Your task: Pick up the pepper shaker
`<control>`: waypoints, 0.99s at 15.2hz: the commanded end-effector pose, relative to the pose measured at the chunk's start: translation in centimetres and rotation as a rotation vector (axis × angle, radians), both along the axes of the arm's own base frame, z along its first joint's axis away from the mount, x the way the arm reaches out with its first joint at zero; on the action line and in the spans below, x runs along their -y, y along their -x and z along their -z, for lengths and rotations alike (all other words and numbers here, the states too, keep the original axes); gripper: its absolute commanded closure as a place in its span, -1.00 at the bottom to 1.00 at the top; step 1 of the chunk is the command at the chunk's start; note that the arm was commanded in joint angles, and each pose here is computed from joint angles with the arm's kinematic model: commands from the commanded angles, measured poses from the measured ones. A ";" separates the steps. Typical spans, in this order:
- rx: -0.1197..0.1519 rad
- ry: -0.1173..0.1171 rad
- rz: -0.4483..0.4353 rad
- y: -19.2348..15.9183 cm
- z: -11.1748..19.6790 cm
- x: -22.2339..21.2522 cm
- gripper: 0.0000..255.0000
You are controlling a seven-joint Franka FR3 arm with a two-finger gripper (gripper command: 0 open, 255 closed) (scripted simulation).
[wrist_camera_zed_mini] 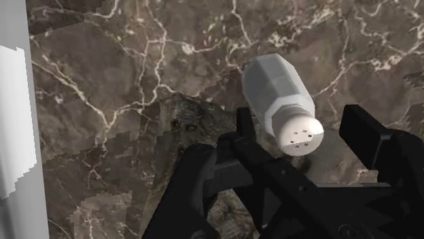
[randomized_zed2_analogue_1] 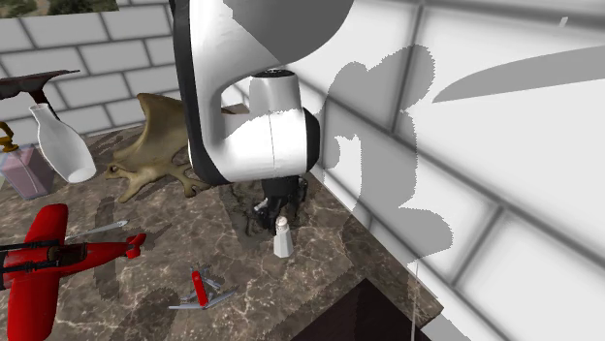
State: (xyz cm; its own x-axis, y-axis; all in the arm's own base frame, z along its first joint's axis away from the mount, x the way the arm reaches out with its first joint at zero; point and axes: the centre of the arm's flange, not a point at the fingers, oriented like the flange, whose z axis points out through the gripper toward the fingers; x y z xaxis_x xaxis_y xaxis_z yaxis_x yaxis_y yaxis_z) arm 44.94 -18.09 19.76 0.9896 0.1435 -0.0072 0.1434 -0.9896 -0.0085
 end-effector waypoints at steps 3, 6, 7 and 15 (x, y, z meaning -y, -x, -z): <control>0.000 0.000 0.000 0.0 0.1 0.0 1.00; 0.000 0.000 0.000 0.0 0.1 0.0 1.00; 0.000 0.000 0.000 0.0 0.1 0.0 1.00; 0.000 0.000 0.000 0.0 -3.1 0.0 1.00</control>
